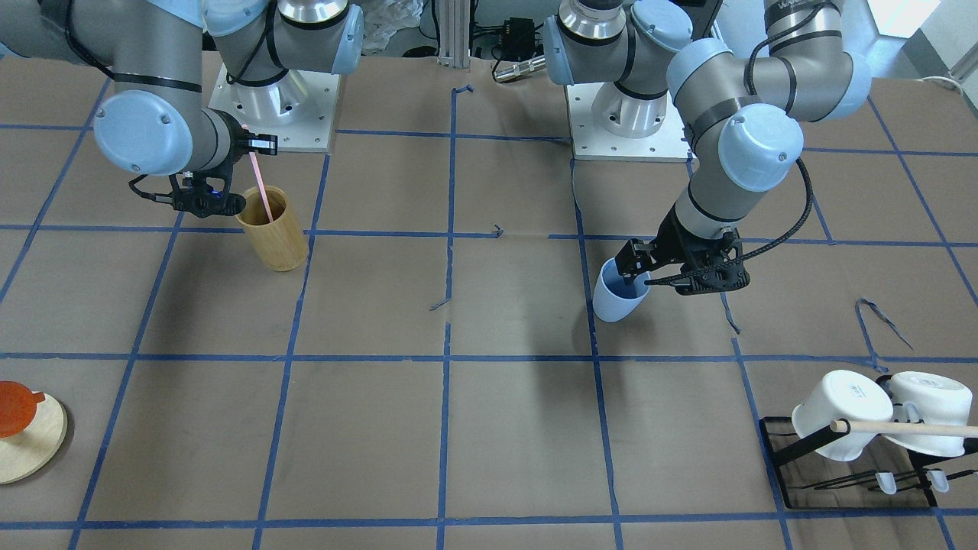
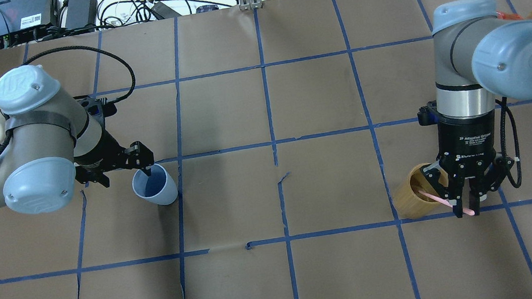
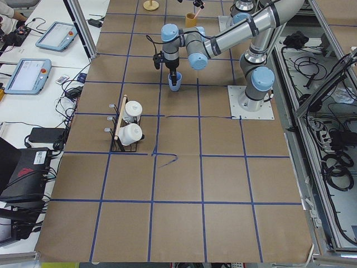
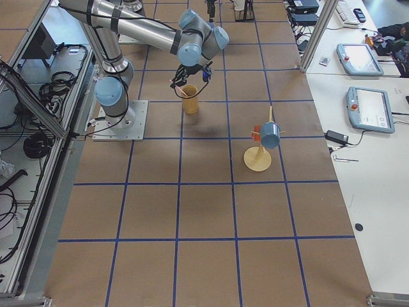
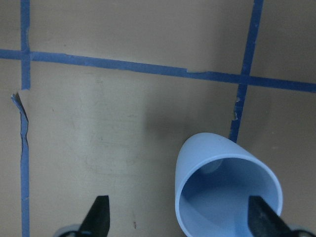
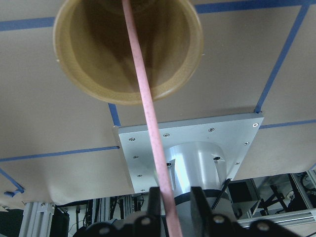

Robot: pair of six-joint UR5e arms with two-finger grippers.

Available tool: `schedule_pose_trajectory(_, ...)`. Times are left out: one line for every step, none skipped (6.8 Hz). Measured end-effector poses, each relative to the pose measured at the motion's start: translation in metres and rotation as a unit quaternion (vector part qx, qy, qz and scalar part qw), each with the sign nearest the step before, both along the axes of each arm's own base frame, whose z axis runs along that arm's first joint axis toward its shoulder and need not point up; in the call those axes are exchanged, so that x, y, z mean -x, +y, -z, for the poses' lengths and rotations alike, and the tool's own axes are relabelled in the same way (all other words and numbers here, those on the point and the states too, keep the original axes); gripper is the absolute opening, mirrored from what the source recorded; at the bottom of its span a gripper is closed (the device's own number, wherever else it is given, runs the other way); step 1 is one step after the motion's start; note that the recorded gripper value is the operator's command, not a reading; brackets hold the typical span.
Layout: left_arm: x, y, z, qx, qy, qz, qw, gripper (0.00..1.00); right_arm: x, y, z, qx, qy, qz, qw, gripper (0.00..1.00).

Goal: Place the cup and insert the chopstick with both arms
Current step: 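Grasp the pink chopstick with the right gripper while the left gripper grasps the blue cup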

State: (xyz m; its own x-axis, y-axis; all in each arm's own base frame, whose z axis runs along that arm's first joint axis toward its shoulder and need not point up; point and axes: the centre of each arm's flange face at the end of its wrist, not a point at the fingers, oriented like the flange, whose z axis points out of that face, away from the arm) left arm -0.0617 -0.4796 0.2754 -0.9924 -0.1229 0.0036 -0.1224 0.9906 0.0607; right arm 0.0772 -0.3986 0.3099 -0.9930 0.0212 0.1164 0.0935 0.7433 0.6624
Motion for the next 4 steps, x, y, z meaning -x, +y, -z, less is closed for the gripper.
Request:
schedule_pose_trajectory(0.000, 0.002, 0.007, -0.005, 0.002, 0.000, 1.0000, 0.88, 0.000, 0.000, 0.000, 0.000, 0.000, 0.000, 1.0000, 0.26)
schedule_pose_trajectory(0.001, 0.007, 0.018, -0.009, 0.003, 0.000, 1.0000, 0.54, 0.000, 0.000, 0.000, -0.001, 0.000, 0.001, 1.0000, 0.24)
schedule_pose_trajectory(0.002, 0.012, 0.028, -0.010, 0.002, 0.001, 0.9999, 0.13, -0.001, 0.000, 0.000, 0.000, -0.004, 0.005, 1.0000, 0.17)
schedule_pose_trajectory(0.002, 0.013, 0.035, -0.012, 0.003, 0.012, 0.9999, 0.00, -0.003, -0.001, 0.000, 0.002, -0.010, 0.012, 0.9999, 0.15)
